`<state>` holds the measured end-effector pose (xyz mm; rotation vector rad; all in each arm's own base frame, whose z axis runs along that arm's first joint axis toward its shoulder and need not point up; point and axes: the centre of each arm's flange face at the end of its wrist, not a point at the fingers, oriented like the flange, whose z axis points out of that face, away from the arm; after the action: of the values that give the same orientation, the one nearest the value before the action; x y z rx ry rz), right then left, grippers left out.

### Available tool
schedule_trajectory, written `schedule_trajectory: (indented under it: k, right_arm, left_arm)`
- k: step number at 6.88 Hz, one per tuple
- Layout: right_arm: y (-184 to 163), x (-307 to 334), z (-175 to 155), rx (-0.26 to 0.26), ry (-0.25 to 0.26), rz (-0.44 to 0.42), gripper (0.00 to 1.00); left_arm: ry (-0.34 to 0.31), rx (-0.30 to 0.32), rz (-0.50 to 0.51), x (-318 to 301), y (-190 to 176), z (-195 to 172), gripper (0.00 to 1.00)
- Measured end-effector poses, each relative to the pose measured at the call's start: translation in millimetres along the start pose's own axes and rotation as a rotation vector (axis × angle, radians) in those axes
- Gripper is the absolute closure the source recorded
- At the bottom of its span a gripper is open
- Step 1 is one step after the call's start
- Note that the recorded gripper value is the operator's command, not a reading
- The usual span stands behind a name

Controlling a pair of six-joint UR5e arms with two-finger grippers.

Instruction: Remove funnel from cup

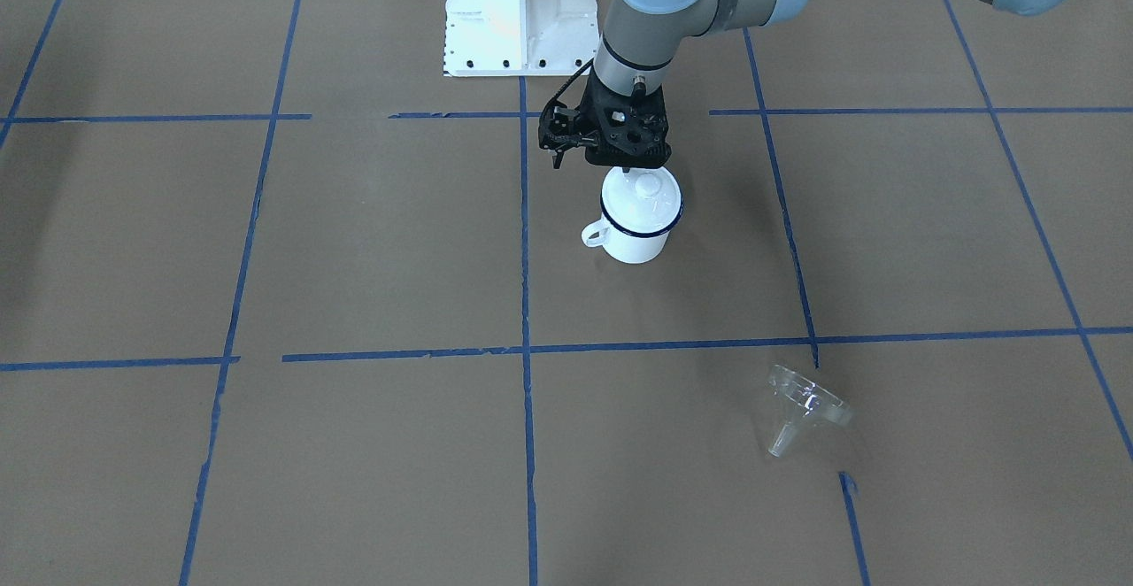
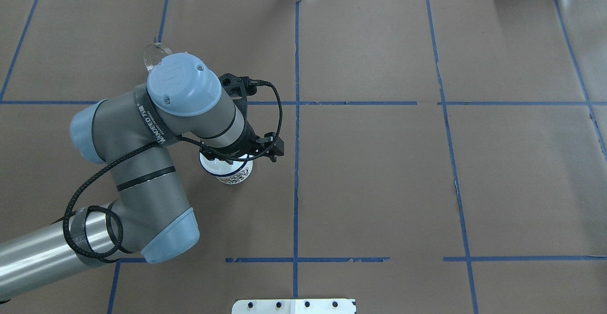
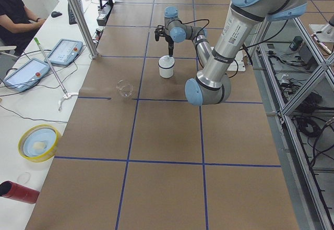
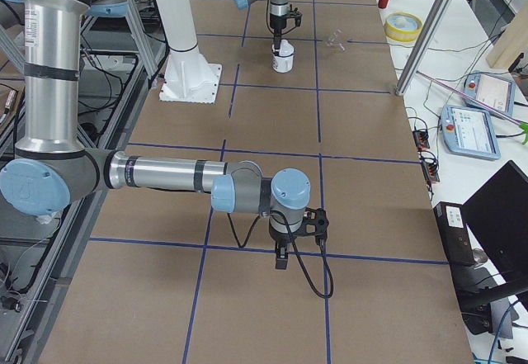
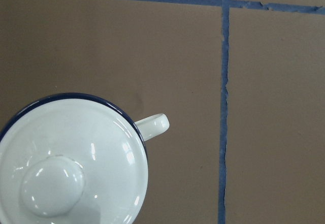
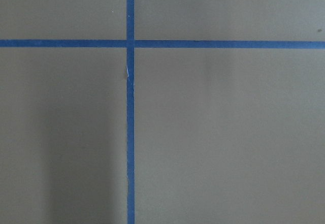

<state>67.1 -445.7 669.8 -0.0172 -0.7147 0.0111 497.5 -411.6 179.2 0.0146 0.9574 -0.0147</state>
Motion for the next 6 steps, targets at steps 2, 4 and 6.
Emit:
schedule_trajectory:
  k: [2, 4, 6]
  right_arm:
    - [0, 0, 1, -0.001, 0.0, 0.001, 0.0]
    - [0, 0, 0, -0.001, 0.0, 0.001, 0.0]
    - [0, 0, 0, 0.0, 0.0, 0.0, 0.0]
  left_arm:
    - [-0.007, -0.001, -0.002, -1, -2, 5, 0.0]
    - [-0.003, 0.0, 0.0, -1, -1, 2, 0.0]
    - [0.029, 0.012, 0.014, -1, 6, -18, 0.0]
